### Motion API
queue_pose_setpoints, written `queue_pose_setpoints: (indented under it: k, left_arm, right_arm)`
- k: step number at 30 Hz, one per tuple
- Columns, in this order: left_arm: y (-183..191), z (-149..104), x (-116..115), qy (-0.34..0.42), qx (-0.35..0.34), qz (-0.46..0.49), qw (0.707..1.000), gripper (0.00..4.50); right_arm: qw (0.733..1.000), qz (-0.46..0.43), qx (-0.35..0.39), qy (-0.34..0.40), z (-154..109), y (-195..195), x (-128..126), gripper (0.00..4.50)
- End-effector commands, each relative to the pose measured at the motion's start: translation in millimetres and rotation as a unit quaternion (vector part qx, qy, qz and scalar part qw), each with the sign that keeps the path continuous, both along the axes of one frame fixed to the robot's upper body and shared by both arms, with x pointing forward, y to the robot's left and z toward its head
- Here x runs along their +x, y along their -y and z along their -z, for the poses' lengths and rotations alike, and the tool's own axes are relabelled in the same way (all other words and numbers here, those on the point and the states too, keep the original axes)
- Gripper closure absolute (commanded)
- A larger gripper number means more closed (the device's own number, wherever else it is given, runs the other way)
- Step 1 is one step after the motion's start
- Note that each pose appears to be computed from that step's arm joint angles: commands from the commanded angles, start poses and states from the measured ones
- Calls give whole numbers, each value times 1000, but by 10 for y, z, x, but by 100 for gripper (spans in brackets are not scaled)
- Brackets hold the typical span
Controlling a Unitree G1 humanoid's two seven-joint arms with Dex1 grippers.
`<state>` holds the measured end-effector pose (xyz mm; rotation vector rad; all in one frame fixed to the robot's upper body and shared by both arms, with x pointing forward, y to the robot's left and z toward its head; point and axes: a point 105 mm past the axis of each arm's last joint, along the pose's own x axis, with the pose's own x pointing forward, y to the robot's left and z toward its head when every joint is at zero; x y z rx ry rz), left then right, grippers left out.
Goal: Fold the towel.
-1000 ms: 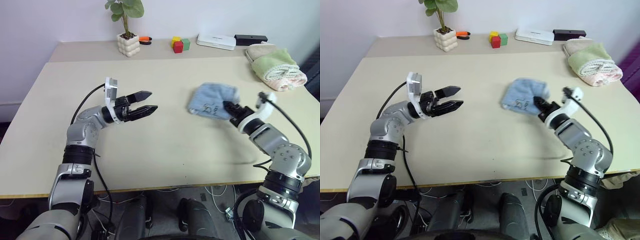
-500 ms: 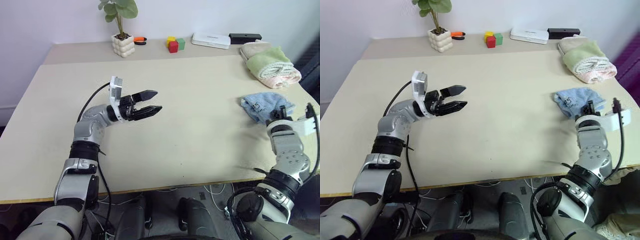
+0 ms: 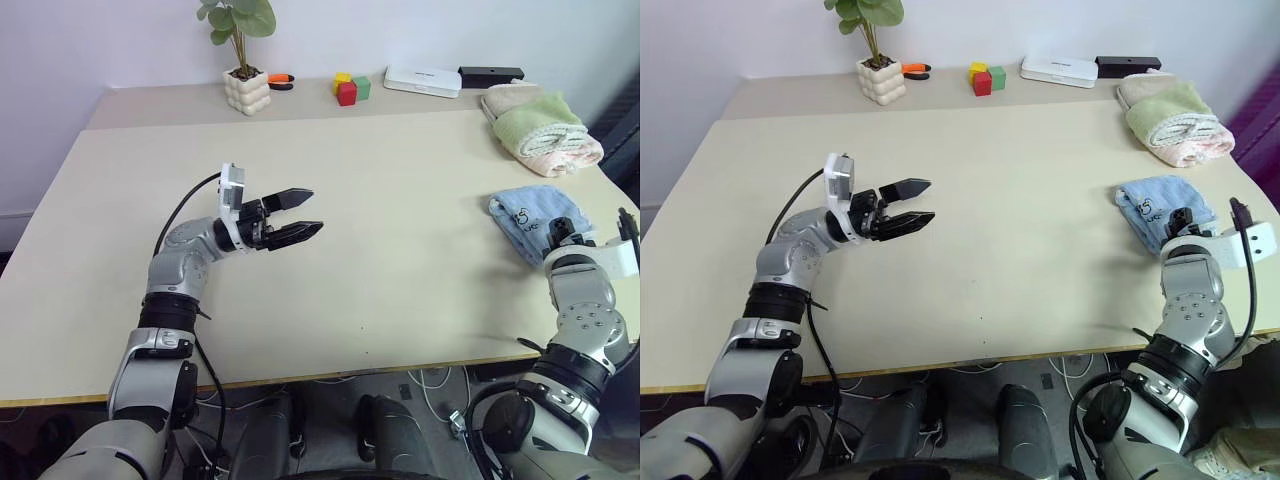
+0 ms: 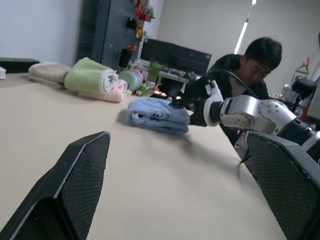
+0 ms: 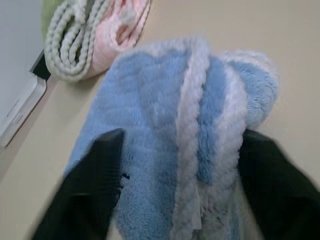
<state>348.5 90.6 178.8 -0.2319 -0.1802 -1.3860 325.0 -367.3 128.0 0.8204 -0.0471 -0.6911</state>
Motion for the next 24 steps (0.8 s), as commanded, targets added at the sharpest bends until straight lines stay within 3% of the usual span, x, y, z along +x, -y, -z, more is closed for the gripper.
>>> queue_pose_setpoints:
  k: [1, 4, 7, 10, 13, 14, 16, 19, 21, 24]
  left_arm:
    - [45, -33, -21, 14, -3, 2, 1000, 0]
    - [82, -22, -19, 11, -8, 0, 1000, 0]
    - [73, -11, 8, 12, -5, -5, 1000, 0]
    - [20, -45, 39, 22, 2, -19, 1000, 0]
    - [-67, -34, 85, 34, 27, -44, 998, 0]
    - [-155, -34, 79, 42, 39, -53, 997, 0]
    - [-282, -33, 70, 42, 50, -61, 996, 0]
    - [-426, -31, 52, 45, 65, -79, 994, 0]
    - [-513, -33, 2, 42, 72, -85, 993, 0]
    - [-607, 9, -92, 33, 84, -92, 992, 0]
  right_arm:
    - [996, 52, -66, -33, -144, 221, -228, 3]
    - [989, 76, -112, -56, -210, 350, -343, 3]
    - [975, 72, -209, -9, -635, 378, -318, 3]
    - [952, -37, -292, 83, -1099, 64, -63, 3]
    - [908, -210, -347, 108, -1168, -399, 155, 3]
    - [859, -301, -394, 125, -1186, -697, 154, 3]
    - [802, -443, -370, 154, -1098, -1114, 72, 3]
    - [688, -553, -452, 132, -903, -1428, -109, 3]
    - [638, -611, -444, 145, -830, -1602, -221, 3]
    - [598, -650, -436, 174, -828, -1760, -301, 3]
